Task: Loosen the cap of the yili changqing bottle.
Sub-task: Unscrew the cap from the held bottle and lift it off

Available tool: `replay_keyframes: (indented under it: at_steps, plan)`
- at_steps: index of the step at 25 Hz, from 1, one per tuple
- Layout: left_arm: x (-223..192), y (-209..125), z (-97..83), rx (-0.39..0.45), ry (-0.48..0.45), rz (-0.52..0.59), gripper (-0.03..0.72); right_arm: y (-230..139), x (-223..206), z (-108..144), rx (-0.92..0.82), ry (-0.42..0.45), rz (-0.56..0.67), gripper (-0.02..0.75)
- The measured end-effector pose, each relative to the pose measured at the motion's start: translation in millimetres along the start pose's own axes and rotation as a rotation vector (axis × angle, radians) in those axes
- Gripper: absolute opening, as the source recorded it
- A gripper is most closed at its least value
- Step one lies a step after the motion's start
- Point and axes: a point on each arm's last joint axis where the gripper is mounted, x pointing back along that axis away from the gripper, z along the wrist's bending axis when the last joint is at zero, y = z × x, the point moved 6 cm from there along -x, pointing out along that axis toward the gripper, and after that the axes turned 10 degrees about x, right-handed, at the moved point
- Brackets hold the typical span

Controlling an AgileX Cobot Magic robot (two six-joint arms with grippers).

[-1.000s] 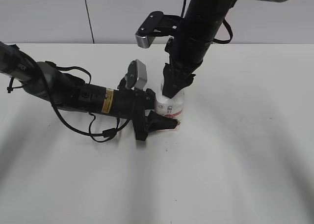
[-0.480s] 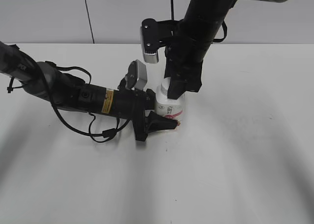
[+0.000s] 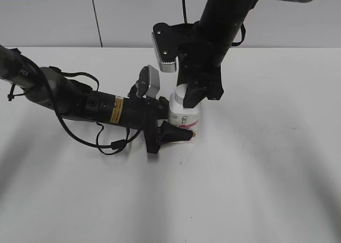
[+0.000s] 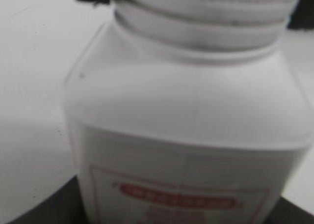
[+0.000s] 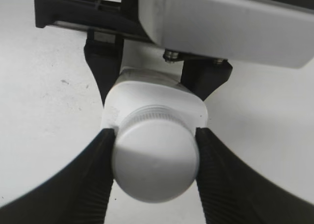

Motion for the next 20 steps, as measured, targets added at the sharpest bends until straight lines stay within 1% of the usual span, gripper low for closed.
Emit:
replay_keyframes:
  at_steps: [11,13,17,20]
  plan:
    - [0.0,-0.3,-1.3,-0.004,-0.008,0.002,0.394,2.4,0.2,0.7,-0.02,0.005,-0.019,0.407]
    - [0.0,-0.3,-1.7,-0.004,-0.011,0.002,0.394,4.9,0.3,0.7,-0.029,0.006,-0.035,0.425]
    - [-0.3,-0.3,-1.9,-0.002,-0.012,0.002,0.394,7.1,0.4,2.4,-0.043,0.018,-0.049,0.489]
    - [-0.3,-0.3,-1.9,-0.002,-0.012,0.002,0.394,7.5,0.4,3.5,-0.063,0.025,-0.052,0.504]
